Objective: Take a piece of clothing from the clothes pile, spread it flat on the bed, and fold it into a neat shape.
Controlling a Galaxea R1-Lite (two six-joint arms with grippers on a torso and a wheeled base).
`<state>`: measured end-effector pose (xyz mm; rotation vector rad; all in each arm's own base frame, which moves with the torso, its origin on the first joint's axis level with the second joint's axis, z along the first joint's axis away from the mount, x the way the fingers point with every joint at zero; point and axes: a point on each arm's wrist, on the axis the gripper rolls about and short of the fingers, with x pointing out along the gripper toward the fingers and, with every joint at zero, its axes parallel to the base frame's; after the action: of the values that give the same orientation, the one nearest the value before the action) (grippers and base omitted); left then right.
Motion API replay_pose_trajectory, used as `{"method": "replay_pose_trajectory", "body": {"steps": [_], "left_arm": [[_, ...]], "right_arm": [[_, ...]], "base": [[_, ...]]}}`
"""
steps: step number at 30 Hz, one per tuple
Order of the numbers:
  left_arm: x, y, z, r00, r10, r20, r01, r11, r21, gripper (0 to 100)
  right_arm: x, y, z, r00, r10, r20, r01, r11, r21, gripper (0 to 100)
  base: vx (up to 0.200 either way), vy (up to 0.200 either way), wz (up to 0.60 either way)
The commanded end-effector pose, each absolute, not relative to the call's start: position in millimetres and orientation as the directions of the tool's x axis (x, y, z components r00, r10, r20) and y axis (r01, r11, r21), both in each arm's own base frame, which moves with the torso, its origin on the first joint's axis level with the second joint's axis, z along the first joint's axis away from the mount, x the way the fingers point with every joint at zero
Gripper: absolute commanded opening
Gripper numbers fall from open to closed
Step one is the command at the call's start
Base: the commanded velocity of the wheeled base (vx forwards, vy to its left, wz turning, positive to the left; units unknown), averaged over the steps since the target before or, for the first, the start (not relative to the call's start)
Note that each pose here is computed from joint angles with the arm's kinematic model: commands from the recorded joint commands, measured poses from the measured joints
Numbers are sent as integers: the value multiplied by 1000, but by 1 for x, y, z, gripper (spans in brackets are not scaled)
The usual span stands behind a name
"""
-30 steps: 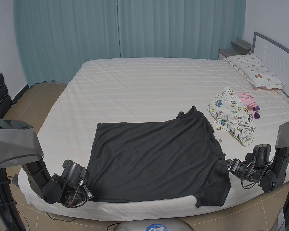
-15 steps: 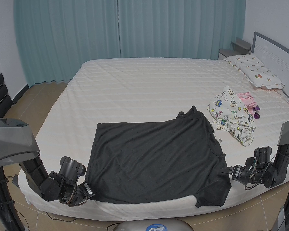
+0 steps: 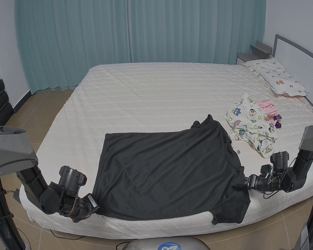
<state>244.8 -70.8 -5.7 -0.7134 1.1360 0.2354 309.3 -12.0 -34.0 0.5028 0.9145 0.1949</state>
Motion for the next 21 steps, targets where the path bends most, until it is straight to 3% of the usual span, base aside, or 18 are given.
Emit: {"method": "replay_pose_trajectory", "body": {"steps": [1, 10, 19, 20, 21], "left_arm": [[245, -70, -4, 430, -184, -884, -514, 755, -407, 0], [245, -70, -4, 429, -184, -885, -515, 755, -406, 0], [245, -70, -4, 428, -185, -884, -514, 755, -407, 0], [245, -70, -4, 428, -185, -884, -514, 755, -407, 0], [245, -70, -4, 428, -185, -884, -514, 755, -407, 0]], "right_arm": [[318, -13, -34, 578, 372, -726, 20, 883, 468, 100], [323, -30, -45, 580, 341, -740, 12, 904, 427, 100], [333, -23, -48, 580, 338, -741, -8, 912, 410, 100], [335, -22, -51, 578, 325, -748, -2, 918, 398, 0], [336, -21, -52, 579, 319, -750, -1, 921, 391, 0]], "base": [[0, 0, 0], [0, 0, 0], [0, 0, 0], [0, 0, 0], [0, 0, 0]]}}
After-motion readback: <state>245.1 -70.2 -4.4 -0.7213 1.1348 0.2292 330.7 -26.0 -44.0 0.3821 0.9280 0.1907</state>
